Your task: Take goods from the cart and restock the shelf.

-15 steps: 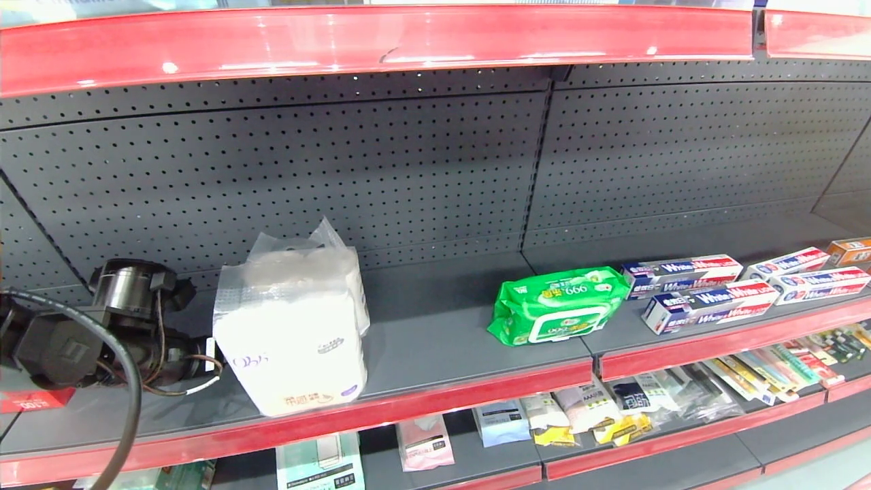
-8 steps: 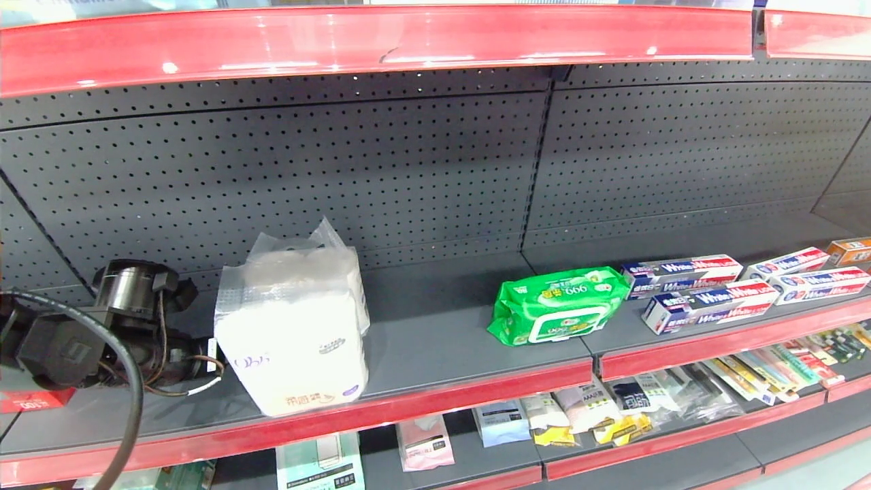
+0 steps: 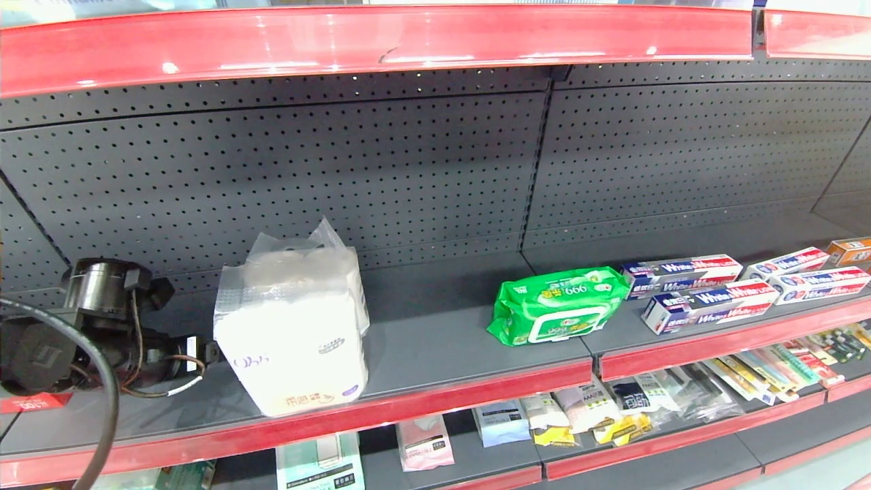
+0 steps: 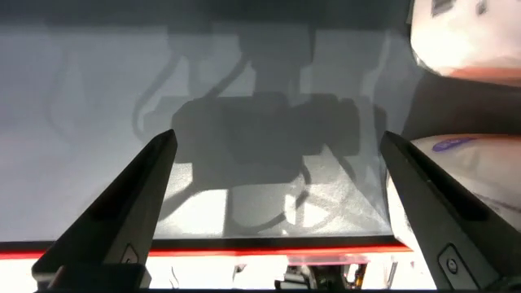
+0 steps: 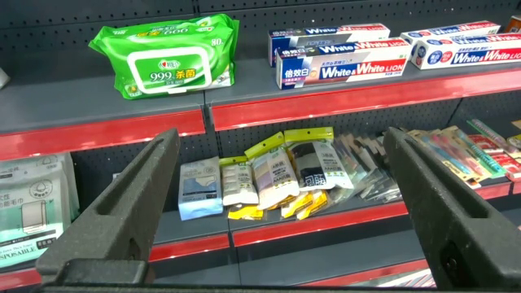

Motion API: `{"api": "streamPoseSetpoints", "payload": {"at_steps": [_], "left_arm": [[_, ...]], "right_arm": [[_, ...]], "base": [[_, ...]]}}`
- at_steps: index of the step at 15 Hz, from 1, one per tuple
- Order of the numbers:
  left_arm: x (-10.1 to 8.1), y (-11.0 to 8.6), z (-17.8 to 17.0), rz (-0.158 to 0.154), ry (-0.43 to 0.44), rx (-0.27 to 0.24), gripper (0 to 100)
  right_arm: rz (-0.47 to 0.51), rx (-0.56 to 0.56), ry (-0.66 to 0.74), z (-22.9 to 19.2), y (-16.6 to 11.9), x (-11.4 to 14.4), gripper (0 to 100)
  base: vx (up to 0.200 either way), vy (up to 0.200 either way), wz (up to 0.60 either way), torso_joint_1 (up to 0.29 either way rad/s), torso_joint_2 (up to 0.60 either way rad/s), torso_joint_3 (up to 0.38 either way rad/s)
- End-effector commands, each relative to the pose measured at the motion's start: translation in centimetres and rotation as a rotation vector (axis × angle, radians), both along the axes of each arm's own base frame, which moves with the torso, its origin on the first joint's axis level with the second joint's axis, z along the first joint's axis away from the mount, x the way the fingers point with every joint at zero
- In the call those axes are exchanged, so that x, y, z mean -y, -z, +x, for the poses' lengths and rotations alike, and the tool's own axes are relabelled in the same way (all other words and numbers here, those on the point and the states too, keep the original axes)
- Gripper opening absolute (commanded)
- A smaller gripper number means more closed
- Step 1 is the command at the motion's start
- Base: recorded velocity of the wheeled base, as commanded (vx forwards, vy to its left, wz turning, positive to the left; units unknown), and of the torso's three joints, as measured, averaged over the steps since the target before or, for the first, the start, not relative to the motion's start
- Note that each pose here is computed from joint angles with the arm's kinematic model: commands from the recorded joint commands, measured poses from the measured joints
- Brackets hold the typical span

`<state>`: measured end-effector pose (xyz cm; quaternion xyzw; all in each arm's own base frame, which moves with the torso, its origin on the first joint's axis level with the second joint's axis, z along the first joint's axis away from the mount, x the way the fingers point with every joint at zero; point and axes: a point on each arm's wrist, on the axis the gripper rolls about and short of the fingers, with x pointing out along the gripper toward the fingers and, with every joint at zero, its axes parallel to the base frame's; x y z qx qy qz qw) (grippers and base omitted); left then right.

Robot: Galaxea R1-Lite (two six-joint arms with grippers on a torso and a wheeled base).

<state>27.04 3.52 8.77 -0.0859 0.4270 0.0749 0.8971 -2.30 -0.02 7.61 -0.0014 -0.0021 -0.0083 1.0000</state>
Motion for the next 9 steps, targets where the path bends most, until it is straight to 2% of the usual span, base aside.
{"api": "streamPoseSetpoints", "payload": {"at_steps": [1,2,4,5,6,8,9], "left_arm": [[-1.4,-3.1,-1.9,0.054,-0.027,0.123,100],[-1.9,-4.5,-4.0,0.096,-0.034,0.178,100],[-1.6,-6.5,-8.3,0.145,-0.040,0.275,100],[-0.4,-7.1,-12.7,0.172,-0.039,0.361,100],[0.5,-6.8,-15.7,0.187,-0.031,0.423,100],[2.3,-6.2,-20.4,0.191,0.047,0.580,100],[2.6,-6.2,-21.3,0.189,0.073,0.621,100]], "right_arm": [[0.000,-0.001,0.000,0.0,0.0,0.0,100],[0.000,-0.001,0.000,0.0,0.0,0.0,100],[0.000,-0.001,0.000,0.0,0.0,0.0,100],[0.000,-0.001,0.000,0.0,0.0,0.0,100],[0.000,-0.001,0.000,0.0,0.0,0.0,100],[0.000,-0.001,0.000,0.0,0.0,0.0,100],[0.000,-0.001,0.000,0.0,0.0,0.0,100]], "base": [[0.000,0.000,0.00,0.000,0.00,0.000],[0.000,0.000,0.00,0.000,0.00,0.000],[0.000,0.000,0.00,0.000,0.00,0.000],[0.000,0.000,0.00,0.000,0.00,0.000],[0.000,0.000,0.00,0.000,0.00,0.000],[0.000,0.000,0.00,0.000,0.00,0.000],[0.000,0.000,0.00,0.000,0.00,0.000]]}}
